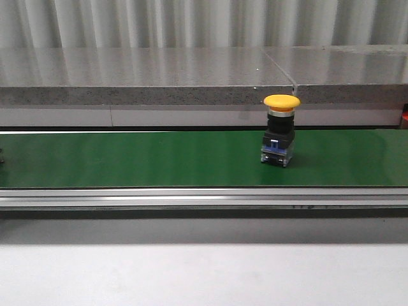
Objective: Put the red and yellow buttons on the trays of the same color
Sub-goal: 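Lower the red button onto the belt and open the left gripper, then grasp the yellow button at the belt's end with the right gripper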
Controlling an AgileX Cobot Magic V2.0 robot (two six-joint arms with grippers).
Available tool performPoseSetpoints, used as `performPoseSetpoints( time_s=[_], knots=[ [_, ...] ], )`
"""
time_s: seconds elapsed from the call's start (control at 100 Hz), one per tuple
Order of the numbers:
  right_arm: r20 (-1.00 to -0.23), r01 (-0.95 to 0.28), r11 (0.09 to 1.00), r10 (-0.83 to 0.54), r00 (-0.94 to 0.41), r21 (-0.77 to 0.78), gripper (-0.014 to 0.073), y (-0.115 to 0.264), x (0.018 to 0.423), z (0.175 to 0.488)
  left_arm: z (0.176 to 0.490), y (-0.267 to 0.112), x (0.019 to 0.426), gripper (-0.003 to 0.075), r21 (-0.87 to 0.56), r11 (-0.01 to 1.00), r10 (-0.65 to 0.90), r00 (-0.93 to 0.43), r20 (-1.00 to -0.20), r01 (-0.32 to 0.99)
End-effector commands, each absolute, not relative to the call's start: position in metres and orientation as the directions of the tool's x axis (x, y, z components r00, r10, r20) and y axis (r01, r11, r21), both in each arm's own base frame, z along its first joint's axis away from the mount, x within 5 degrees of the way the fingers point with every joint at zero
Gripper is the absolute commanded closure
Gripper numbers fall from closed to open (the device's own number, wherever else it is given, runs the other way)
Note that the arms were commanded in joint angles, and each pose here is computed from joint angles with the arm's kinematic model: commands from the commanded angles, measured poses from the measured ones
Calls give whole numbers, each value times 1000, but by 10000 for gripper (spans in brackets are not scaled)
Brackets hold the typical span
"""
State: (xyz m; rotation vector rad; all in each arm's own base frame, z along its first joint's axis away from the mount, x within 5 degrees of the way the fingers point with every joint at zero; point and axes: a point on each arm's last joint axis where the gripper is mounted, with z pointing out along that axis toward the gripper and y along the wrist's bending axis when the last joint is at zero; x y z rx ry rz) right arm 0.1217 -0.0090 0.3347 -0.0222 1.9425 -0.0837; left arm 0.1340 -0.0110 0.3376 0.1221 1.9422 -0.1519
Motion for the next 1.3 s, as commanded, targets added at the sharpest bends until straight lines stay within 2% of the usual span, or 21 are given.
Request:
performPoseSetpoints(
  time_s=[0.0,0.25,0.45,0.71,0.77,0.82,0.87,0.99,1.04,1.15,1.29],
  knots=[
    [-961,37,996,-67,-268,-80,663,-9,123,350,348,-11,122,353,-50,989,-13,-252,-968,139],
    [-961,37,996,-67,-268,-80,663,-9,123,350,335,-12,108,733,-47,989,-12,-242,-970,140],
    [-972,47,996,-69,-226,-81,663,-10,124,354,334,-12,108,740,-49,989,-12,-248,-969,141],
    [-963,38,996,-67,-262,-79,649,-9,123,350,334,-12,108,740,-49,989,-12,-248,-969,141],
    [-961,36,996,-65,-270,-78,592,-9,123,350,334,-12,108,740,-49,989,-12,-248,-969,141],
    [-959,34,997,-62,-278,-74,510,-9,123,349,334,-12,108,740,-49,989,-12,-248,-969,141],
    [-957,32,997,-60,-284,-72,395,-9,123,348,334,-12,108,740,-49,989,-12,-248,-969,141],
    [-955,29,998,-52,-292,-63,35,-9,123,347,334,-12,108,740,-49,989,-12,-248,-969,141],
    [-956,27,998,-39,-292,-49,-70,-8,123,347,334,-12,108,740,-49,989,-12,-248,-969,141],
    [-949,20,1000,-2,-315,-9,-43,-7,130,344,334,-12,108,740,-49,989,-12,-248,-969,141],
    [-908,-36,999,-11,-419,5,-41,-2,153,340,334,-12,108,740,-49,989,-12,-248,-969,141]
  ],
)
